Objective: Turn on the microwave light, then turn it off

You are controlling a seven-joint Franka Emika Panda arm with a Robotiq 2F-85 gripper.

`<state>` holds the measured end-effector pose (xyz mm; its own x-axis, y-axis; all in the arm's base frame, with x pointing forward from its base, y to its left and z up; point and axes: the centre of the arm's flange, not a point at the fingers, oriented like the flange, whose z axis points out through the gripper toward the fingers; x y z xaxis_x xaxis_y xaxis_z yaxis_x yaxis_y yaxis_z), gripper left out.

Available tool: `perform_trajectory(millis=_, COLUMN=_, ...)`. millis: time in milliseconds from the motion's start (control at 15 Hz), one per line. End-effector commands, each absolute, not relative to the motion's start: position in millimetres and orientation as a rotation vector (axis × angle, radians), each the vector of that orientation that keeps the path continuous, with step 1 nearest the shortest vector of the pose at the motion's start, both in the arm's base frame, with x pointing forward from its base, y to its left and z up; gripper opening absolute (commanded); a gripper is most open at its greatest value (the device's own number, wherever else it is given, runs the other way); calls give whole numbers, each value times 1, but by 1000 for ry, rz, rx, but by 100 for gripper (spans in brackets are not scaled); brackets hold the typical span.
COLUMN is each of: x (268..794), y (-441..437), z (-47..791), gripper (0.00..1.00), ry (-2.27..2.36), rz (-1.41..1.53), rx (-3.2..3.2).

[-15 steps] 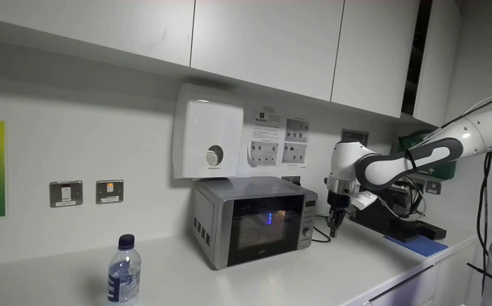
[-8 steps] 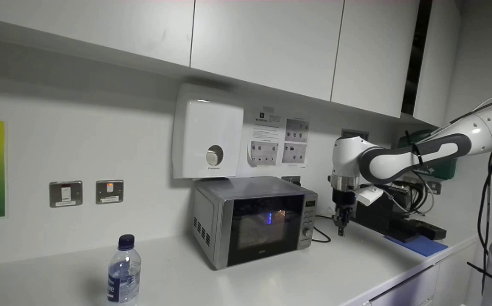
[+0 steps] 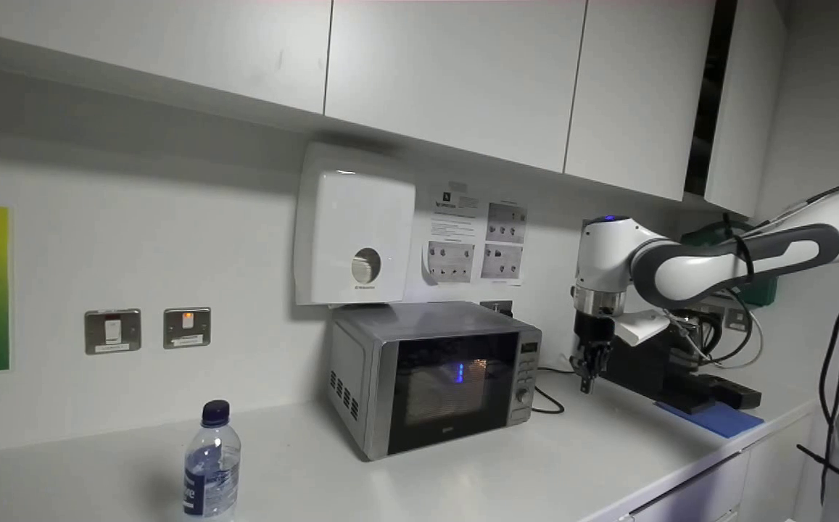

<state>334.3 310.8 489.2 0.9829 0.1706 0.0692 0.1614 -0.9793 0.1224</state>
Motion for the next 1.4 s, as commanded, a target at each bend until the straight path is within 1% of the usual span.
perform_trajectory(millis=0, x=309, y=306, z=508, gripper=0, ry=157, rz=199, rx=2976)
perform_trajectory(millis=667, x=270, y=302, z=532, gripper=0, ry=-7, rz=361, rx=2957)
perform_trajectory(millis=1000, x=272, y=286, z=536, gripper=0, ry=2, rz=373, rx=2980)
perform_trajectory(millis=1067, x=275, y=304, z=531, gripper=0, ry=9, rz=357, rx=2987)
perform_trajectory(millis=1333, x=274, y=305, z=529, gripper=1, ry=12, rz=352, rx=2985)
